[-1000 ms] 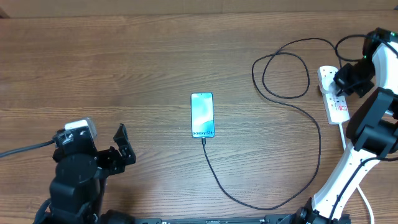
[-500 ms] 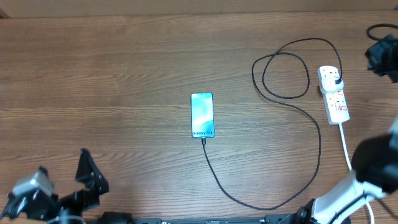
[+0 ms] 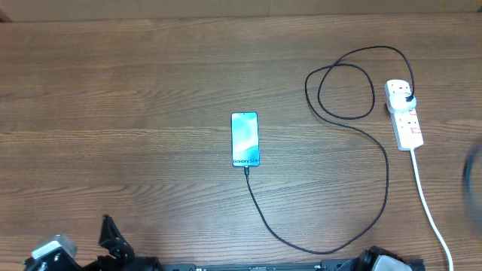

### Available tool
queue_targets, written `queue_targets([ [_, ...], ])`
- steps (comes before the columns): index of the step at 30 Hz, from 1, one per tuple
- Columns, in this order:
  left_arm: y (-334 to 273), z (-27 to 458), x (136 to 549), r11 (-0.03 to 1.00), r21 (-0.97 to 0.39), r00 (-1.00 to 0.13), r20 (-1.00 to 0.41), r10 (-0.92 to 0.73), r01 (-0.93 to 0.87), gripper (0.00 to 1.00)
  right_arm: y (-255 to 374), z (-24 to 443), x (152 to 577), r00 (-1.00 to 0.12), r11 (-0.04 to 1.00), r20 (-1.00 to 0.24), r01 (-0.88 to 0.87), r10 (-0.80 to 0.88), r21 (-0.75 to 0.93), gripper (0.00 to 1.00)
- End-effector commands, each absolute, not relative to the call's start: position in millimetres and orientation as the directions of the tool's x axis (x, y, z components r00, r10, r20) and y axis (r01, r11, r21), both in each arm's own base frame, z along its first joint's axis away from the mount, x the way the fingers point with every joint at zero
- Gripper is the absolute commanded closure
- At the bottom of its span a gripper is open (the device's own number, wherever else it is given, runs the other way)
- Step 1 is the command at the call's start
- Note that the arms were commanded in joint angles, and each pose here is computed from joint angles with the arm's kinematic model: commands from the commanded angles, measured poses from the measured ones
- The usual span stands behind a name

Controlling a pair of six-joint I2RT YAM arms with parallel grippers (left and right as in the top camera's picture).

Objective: Plug charger to phone and switch on socket

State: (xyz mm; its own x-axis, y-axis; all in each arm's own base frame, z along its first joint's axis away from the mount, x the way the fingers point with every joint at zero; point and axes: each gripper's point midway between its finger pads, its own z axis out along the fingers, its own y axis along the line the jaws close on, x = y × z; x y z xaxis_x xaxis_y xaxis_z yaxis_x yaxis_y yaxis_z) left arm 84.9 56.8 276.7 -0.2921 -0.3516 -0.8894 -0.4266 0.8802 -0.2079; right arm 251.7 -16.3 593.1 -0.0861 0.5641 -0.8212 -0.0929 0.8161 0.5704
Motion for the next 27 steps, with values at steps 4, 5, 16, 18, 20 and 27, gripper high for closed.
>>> queue_targets([
  [4,61.1,276.7,79.6,0.857,-0.232,-0.253,-0.891,-0.377,-0.460,0.00,34.0,652.2,172.1,0.089,0.835,-0.859,-0.306,0.504,0.458,0.96],
  [5,62.2,277.5,76.5,0.851,-0.238,-0.236,-0.894,-0.380,-0.468,0.00,36.8,653.2,168.4,0.092,0.834,-0.861,-0.316,0.501,0.452,0.96],
  [16,62.2,283.8,55.8,0.846,-0.293,-0.135,-0.912,-0.388,-0.446,0.00,76.7,611.3,177.3,-0.149,0.722,-0.846,-0.459,0.512,0.517,0.96],
  [18,62.2,283.8,55.8,0.846,-0.293,-0.135,-0.912,-0.388,-0.446,0.00,79.6,599.9,178.2,-0.142,0.717,-0.850,-0.477,0.508,0.509,0.96],
  [20,62.2,283.9,55.8,0.846,-0.294,-0.135,-0.912,-0.388,-0.446,0.00,76.8,593.6,175.8,-0.082,0.739,-0.866,-0.485,0.494,0.467,0.96],
  [27,61.9,285.9,56.6,0.844,-0.303,-0.125,-0.911,-0.393,-0.442,0.00,69.4,573.6,149.7,0.113,0.777,-0.869,-0.514,0.482,0.364,0.92],
])
